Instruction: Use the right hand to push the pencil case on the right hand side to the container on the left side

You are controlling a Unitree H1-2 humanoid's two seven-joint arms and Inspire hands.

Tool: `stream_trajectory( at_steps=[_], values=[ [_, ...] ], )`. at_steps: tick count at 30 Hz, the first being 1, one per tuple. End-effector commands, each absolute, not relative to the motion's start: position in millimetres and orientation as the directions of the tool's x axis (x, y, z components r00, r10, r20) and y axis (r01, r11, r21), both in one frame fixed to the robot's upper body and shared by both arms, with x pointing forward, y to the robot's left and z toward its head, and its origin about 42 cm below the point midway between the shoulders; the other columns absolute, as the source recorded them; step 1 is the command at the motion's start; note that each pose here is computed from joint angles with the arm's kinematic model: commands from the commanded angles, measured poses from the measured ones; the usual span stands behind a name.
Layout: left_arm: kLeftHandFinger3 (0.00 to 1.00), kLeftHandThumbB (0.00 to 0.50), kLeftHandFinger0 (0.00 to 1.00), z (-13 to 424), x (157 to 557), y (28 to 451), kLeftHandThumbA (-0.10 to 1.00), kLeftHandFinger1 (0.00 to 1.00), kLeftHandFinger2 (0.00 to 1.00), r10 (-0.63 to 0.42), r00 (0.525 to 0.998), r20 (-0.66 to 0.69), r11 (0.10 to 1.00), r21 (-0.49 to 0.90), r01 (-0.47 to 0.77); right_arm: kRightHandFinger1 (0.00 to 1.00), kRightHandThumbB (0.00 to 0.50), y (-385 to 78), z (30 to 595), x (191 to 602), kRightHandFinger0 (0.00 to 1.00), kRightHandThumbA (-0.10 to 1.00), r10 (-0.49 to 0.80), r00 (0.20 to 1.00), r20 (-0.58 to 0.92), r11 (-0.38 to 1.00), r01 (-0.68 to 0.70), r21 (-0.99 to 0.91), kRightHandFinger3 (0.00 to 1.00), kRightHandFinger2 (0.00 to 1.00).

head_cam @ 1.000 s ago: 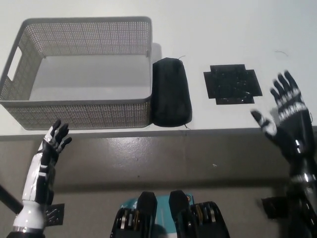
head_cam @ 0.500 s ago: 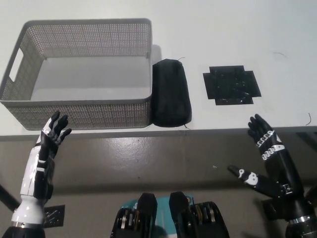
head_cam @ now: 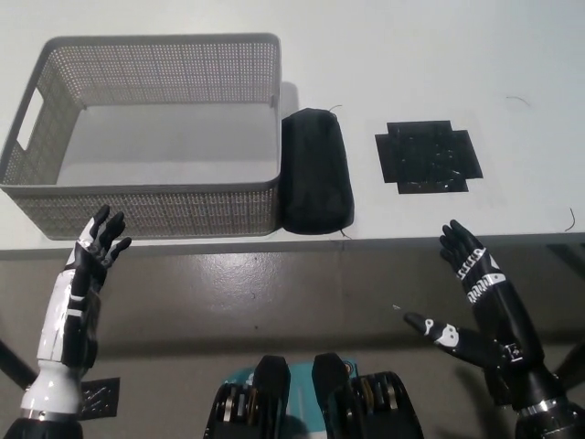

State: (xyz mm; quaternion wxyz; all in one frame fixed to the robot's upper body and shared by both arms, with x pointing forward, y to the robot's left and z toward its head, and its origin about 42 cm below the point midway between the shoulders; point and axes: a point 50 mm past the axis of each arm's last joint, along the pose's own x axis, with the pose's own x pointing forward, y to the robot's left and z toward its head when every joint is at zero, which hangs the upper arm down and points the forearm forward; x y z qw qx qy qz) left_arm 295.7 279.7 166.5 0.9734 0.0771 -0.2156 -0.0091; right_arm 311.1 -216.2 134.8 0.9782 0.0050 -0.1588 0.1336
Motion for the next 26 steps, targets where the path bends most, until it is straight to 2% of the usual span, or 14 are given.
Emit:
stream_trajectory(
  at_steps=[1, 4, 7, 9, 11, 16, 21, 26],
  values=[
    [1.0, 0.11, 1.0, 172.7, 295.5, 284.6, 1.0, 1.0, 1.0, -0.049, 0.894, 0.446, 0.987, 0.16, -0.026, 1.0, 0.3, -208.8, 147.3, 318.9, 1.0, 1.0, 0.275, 0.895, 0.351, 0.958, -0.286, -0.022, 1.0, 1.0],
    [1.0, 0.099, 1.0, 172.1, 297.2, 283.3, 1.0, 1.0, 1.0, -0.05, 0.891, 0.451, 0.987, 0.16, -0.026, 1.0, 0.29, -209.1, 151.0, 318.8, 1.0, 1.0, 0.272, 0.892, 0.362, 0.958, -0.287, -0.013, 1.0, 1.0],
    [1.0, 0.116, 1.0, 169.0, 295.2, 283.1, 1.0, 1.0, 1.0, -0.046, 0.897, 0.44, 0.988, 0.153, -0.024, 1.0, 0.315, -208.7, 153.1, 317.3, 1.0, 1.0, 0.284, 0.886, 0.365, 0.954, -0.299, -0.018, 1.0, 1.0],
    [1.0, 0.105, 1.0, 167.1, 294.0, 281.8, 1.0, 1.0, 1.0, -0.049, 0.898, 0.438, 0.988, 0.151, -0.02, 1.0, 0.322, -209.8, 153.6, 315.8, 1.0, 1.0, 0.282, 0.889, 0.361, 0.955, -0.296, -0.017, 1.0, 1.0],
    [1.0, 0.085, 1.0, 165.2, 292.6, 280.2, 1.0, 1.0, 1.0, -0.05, 0.899, 0.436, 0.989, 0.145, -0.015, 1.0, 0.306, -211.3, 154.3, 313.8, 1.0, 1.0, 0.283, 0.89, 0.358, 0.955, -0.295, -0.023, 1.0, 1.0],
    [1.0, 0.085, 1.0, 164.9, 290.3, 279.9, 1.0, 1.0, 1.0, -0.046, 0.9, 0.433, 0.99, 0.143, -0.018, 1.0, 0.258, -211.3, 153.8, 315.3, 1.0, 1.0, 0.299, 0.879, 0.371, 0.951, -0.307, -0.039, 1.0, 1.0],
    [1.0, 0.075, 1.0, 165.7, 290.9, 279.8, 1.0, 1.0, 1.0, -0.052, 0.901, 0.431, 0.989, 0.144, -0.012, 1.0, 0.239, -211.2, 153.9, 316.9, 1.0, 1.0, 0.294, 0.881, 0.37, 0.953, -0.301, -0.041, 1.0, 1.0],
    [1.0, 0.085, 1.0, 165.4, 292.3, 280.6, 1.0, 1.0, 1.0, -0.046, 0.903, 0.428, 0.99, 0.137, -0.014, 1.0, 0.232, -211.7, 153.5, 318.3, 1.0, 1.0, 0.294, 0.882, 0.367, 0.953, -0.302, -0.037, 1.0, 1.0]
  ],
)
